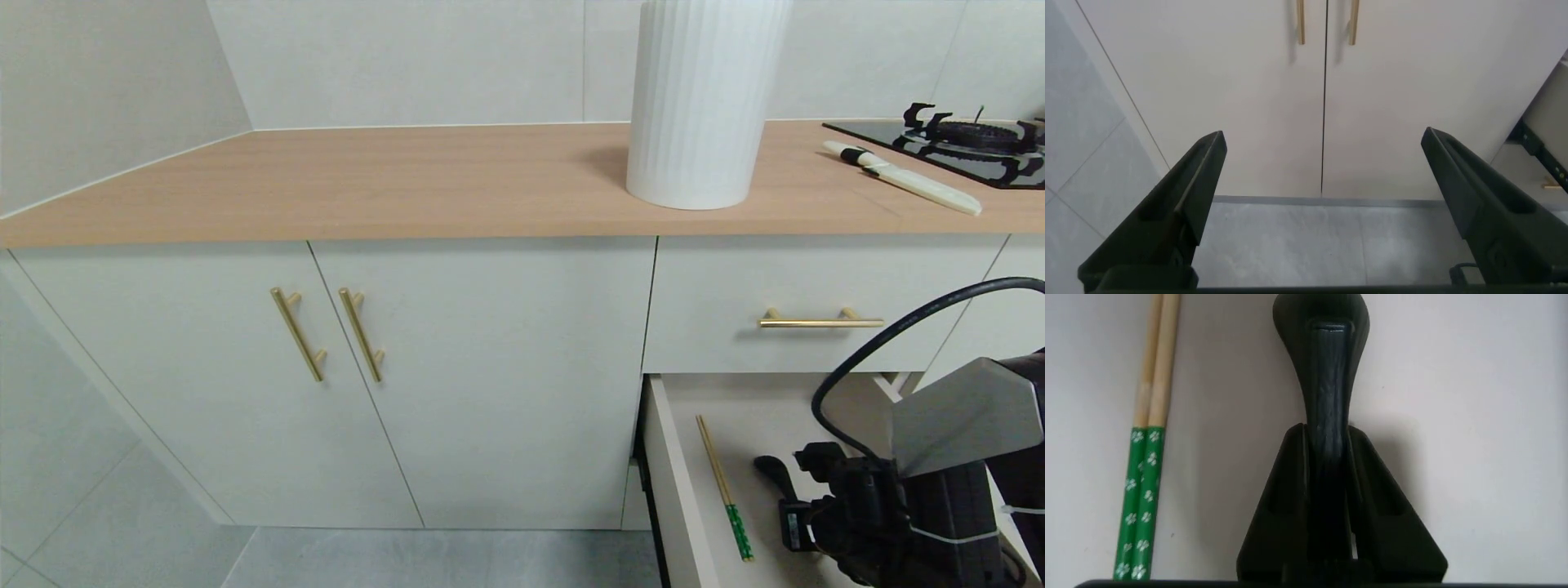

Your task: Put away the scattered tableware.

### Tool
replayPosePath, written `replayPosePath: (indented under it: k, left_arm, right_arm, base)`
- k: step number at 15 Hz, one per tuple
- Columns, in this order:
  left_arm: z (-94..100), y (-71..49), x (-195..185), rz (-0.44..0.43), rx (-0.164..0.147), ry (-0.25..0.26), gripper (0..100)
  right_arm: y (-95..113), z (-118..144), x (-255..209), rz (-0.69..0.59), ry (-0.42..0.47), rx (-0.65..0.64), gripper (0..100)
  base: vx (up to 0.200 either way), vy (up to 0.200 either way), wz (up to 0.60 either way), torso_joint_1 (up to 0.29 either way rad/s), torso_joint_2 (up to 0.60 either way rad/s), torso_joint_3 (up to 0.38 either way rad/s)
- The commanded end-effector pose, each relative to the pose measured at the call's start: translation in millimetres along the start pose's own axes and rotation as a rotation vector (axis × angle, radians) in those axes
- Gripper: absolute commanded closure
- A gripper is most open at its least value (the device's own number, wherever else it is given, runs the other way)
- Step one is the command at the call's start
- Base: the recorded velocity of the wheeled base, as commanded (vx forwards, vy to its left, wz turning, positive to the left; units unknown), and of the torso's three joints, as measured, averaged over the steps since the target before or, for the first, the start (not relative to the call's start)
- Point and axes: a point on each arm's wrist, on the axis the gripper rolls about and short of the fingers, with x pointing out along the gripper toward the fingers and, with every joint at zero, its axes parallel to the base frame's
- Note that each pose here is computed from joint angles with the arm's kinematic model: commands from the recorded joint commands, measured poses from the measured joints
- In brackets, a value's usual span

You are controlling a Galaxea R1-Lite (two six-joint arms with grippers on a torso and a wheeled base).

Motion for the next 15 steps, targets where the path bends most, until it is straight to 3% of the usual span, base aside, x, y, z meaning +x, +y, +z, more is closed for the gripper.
replayPosePath:
  k: [1,3,4,6,11,15]
  left_arm:
    - [0.0,0.0,0.0,0.001,0.000,0.001,0]
    - [0.0,0.0,0.0,0.001,0.000,0.001,0]
    - [0.0,0.0,0.0,0.001,0.000,0.001,0]
    - [0.0,0.0,0.0,0.001,0.000,0.001,0]
    - [0.0,0.0,0.0,0.001,0.000,0.001,0]
    - [0.0,0.0,0.0,0.001,0.000,0.001,0]
  right_arm:
    - [0.1,0.8,0.7,-0.003,-0.005,0.001,100]
    - [-0.1,2.7,-0.8,-0.007,-0.011,0.001,100]
    - [-0.2,5.0,-2.6,-0.007,-0.019,0.004,0]
    - [-0.4,10.4,-6.5,-0.005,-0.037,0.008,0]
    - [-29.2,74.1,-72.1,-0.058,-0.220,0.079,0]
    - [-20.9,112.5,-137.9,0.016,-0.218,0.070,0]
  base:
    - [0.000,0.000,0.00,0.000,0.00,0.000]
    - [0.000,0.000,0.00,0.000,0.00,0.000]
    - [0.000,0.000,0.00,0.000,0.00,0.000]
    - [0.000,0.000,0.00,0.000,0.00,0.000]
    - [0.000,0.000,0.00,0.000,0.00,0.000]
    - [0.000,0.000,0.00,0.000,0.00,0.000]
